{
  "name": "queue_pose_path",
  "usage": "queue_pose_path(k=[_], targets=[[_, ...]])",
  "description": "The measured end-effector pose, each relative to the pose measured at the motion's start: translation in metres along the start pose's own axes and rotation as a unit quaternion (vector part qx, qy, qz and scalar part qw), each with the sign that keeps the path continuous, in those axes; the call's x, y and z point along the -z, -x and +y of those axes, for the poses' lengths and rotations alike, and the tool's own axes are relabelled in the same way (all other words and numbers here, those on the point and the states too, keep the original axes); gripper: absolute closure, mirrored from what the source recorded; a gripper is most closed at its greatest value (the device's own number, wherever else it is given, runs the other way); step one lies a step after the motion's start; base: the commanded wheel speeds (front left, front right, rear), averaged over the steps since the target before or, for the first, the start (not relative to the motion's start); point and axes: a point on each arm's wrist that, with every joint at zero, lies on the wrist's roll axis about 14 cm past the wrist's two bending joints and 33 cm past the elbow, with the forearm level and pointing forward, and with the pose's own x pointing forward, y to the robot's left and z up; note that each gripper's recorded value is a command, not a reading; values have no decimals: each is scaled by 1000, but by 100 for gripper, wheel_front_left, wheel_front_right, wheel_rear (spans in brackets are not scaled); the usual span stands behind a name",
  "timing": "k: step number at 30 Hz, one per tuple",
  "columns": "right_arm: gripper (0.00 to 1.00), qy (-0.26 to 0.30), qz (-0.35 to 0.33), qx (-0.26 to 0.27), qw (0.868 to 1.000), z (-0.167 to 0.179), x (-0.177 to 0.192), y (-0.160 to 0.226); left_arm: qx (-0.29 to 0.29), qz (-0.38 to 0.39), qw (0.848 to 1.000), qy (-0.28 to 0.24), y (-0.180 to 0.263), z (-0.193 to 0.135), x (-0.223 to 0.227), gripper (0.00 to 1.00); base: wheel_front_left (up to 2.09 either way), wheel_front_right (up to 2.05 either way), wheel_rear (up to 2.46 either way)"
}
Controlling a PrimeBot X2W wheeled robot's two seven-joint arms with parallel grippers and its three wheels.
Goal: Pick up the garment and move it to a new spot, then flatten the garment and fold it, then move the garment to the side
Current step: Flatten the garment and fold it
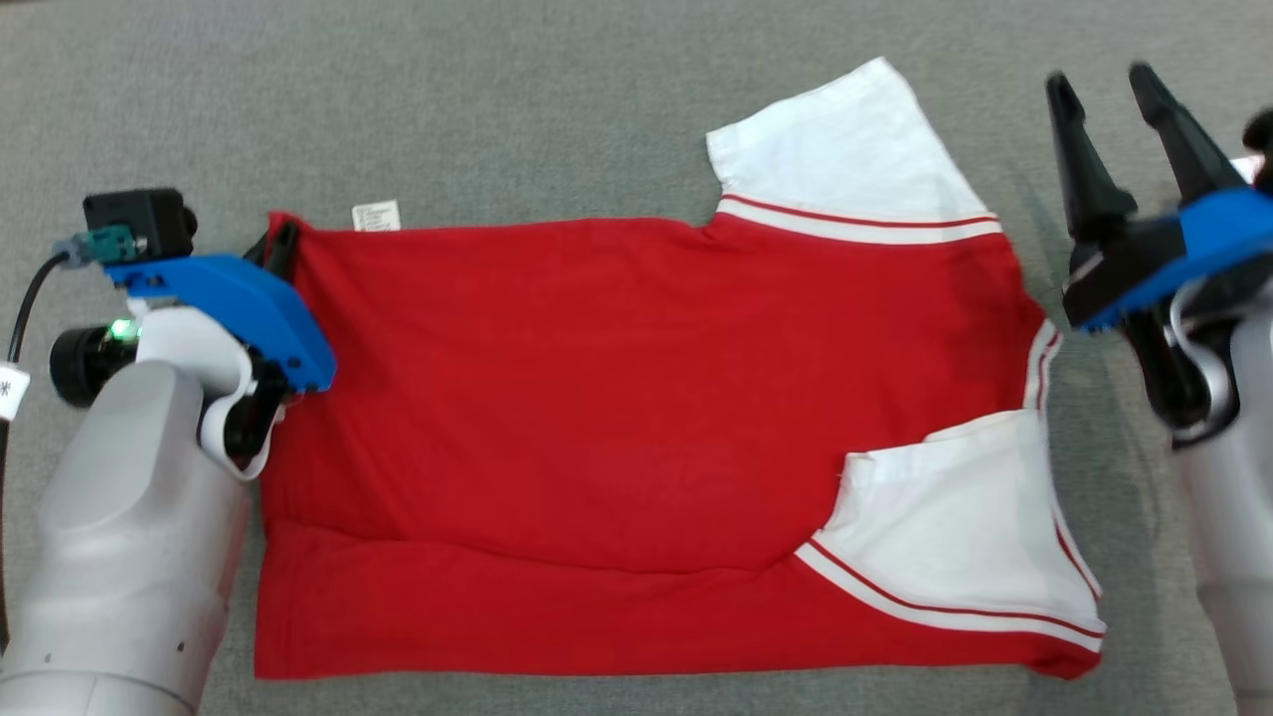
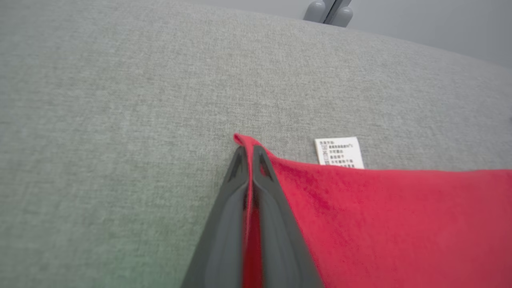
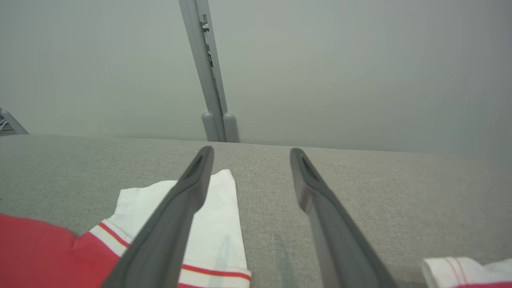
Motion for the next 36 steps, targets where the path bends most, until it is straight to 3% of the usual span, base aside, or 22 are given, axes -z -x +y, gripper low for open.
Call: queue_pose_path(k=[1, 9, 17, 18, 19, 20, 24, 29, 36], targets=[[0, -3, 13, -12, 1000, 8, 5, -21, 3, -6, 1000, 4, -5, -2, -4, 100, 0, 0, 0], [0, 4, 118, -44, 992, 33, 56, -79, 10, -7, 1000, 7, -22, -2, -6, 100, 0, 0, 0], [0, 45, 238, -58, 969, 44, 109, -99, 14, 0, 1000, 14, -27, 1, 0, 100, 0, 0, 0], [45, 49, 244, -61, 967, 45, 110, -99, 15, 1, 1000, 14, -27, 1, 0, 100, 0, 0, 0], [55, 52, 253, -63, 964, 47, 112, -98, 15, 2, 1000, 15, -26, 1, 1, 100, 0, 0, 0], [97, 54, 259, -66, 962, 49, 112, -97, 16, 2, 1000, 16, -26, 1, 1, 100, 0, 0, 0], [100, 55, 247, -71, 965, 49, 104, -97, 18, -12, 1000, 13, -22, 0, -5, 100, 0, 0, 0], [100, 38, 163, -79, 983, 51, 62, -100, 17, -50, 999, 6, -7, 3, -19, 100, 0, 0, 0], [100, 24, 70, -83, 994, 44, 9, -75, 31, -116, 993, -16, 19, -1, -54, 100, 0, 0, 0]])
